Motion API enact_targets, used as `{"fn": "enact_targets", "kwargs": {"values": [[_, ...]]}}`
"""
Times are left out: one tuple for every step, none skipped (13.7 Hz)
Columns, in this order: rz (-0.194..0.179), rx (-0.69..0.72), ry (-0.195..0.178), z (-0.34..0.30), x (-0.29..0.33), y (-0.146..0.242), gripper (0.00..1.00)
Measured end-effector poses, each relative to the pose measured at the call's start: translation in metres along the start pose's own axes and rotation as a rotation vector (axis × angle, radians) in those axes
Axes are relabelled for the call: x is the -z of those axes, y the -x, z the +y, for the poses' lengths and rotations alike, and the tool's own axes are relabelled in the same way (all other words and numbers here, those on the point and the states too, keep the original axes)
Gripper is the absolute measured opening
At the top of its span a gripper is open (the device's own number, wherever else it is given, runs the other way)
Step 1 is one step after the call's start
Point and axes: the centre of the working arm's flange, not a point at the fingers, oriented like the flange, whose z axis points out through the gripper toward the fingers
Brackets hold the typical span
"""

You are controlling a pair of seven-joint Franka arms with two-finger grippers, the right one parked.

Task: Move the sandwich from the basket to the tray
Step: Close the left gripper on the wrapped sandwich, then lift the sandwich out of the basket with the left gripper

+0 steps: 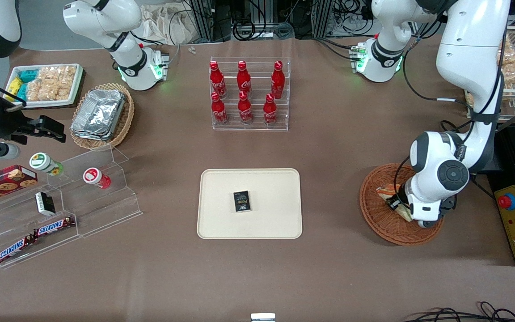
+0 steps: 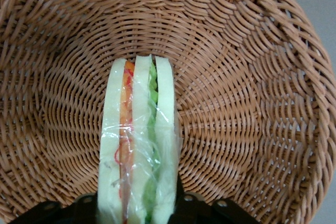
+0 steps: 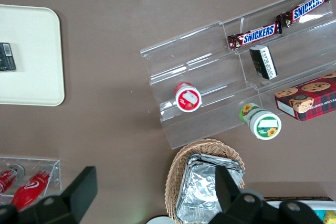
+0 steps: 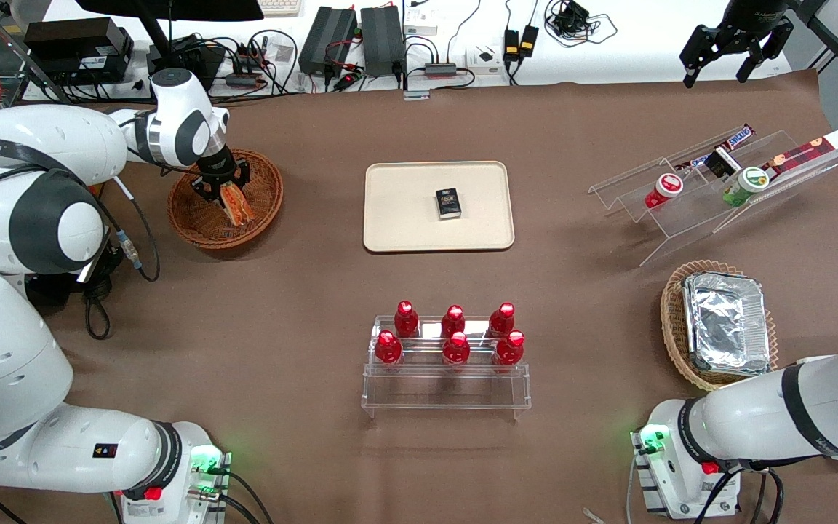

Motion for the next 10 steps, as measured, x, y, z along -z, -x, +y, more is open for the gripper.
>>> {"fn": "enact_targets", "kwargs": {"values": [[0.000,0.000,0.000,0.000,0.000,0.000,0.37],[0.001,0.000,0.000,0.000,0.000,0.000,0.34],[0.002,-0.001,0.000,0.000,0.000,0.000,0.30],[0.003,-0.001,0.000,0.000,0.000,0.000,0.25],[0.005,-0.002,0.000,0.000,0.001,-0.001,0.20],[0.009,-0.001,0.003,0.000,0.003,-0.002,0.20],[0.016,-0.001,0.009,0.001,0.009,-0.004,0.20],[0.024,0.000,0.016,0.002,0.019,-0.006,0.20],[0.027,0.000,0.018,0.003,0.035,-0.008,0.20],[0.028,-0.005,0.017,0.003,0.054,-0.010,0.20]]}}
